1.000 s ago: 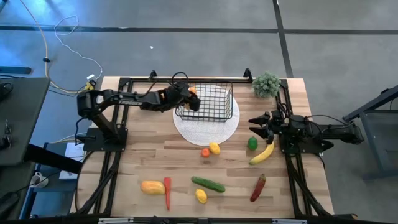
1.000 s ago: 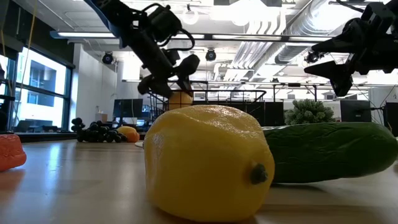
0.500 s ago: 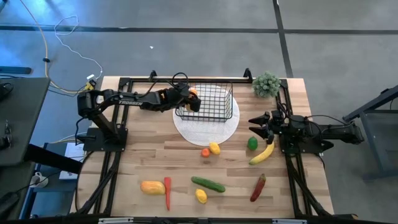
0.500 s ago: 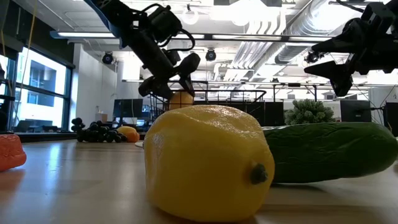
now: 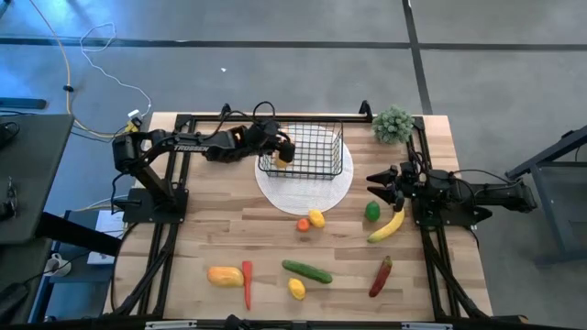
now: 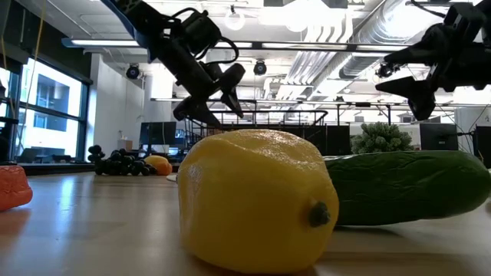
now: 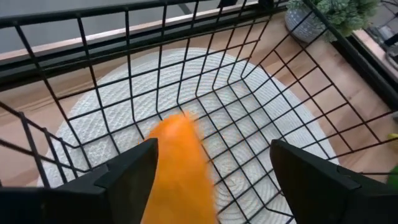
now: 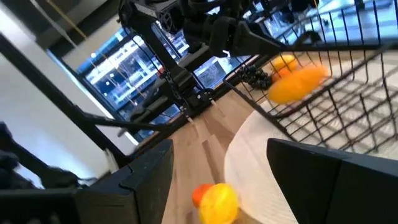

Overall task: Build produce basket
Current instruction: Put the green lime into the wire basket

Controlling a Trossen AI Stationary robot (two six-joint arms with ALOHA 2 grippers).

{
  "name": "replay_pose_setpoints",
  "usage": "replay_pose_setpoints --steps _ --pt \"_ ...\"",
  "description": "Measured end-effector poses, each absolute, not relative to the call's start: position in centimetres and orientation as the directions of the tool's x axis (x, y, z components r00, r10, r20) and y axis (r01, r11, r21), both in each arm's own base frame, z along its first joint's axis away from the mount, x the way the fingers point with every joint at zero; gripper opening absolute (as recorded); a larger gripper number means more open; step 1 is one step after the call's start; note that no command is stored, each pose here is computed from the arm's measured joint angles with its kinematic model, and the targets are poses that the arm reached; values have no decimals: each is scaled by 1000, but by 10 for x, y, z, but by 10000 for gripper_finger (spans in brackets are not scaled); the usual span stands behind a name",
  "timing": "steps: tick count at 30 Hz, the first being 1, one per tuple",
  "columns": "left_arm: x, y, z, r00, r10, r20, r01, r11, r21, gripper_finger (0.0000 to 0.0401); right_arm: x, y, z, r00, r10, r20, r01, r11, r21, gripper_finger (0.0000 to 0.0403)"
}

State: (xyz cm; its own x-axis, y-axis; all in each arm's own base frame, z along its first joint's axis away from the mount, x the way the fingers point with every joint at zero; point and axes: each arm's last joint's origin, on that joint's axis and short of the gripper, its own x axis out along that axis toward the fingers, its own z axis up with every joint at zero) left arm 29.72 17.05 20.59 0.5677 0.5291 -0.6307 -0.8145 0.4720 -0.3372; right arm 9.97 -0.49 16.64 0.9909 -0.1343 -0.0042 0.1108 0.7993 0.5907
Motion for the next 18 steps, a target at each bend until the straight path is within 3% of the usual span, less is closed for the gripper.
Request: replay_pose_setpoints --steps 10,18 --pt "292 171 214 567 545 -618 -818 462 -343 310 100 -5 169 991 -136 18 90 741 665 240" --pt "291 165 231 718 400 -569 -682 566 -463 310 99 -6 177 980 -170 105 19 601 799 240"
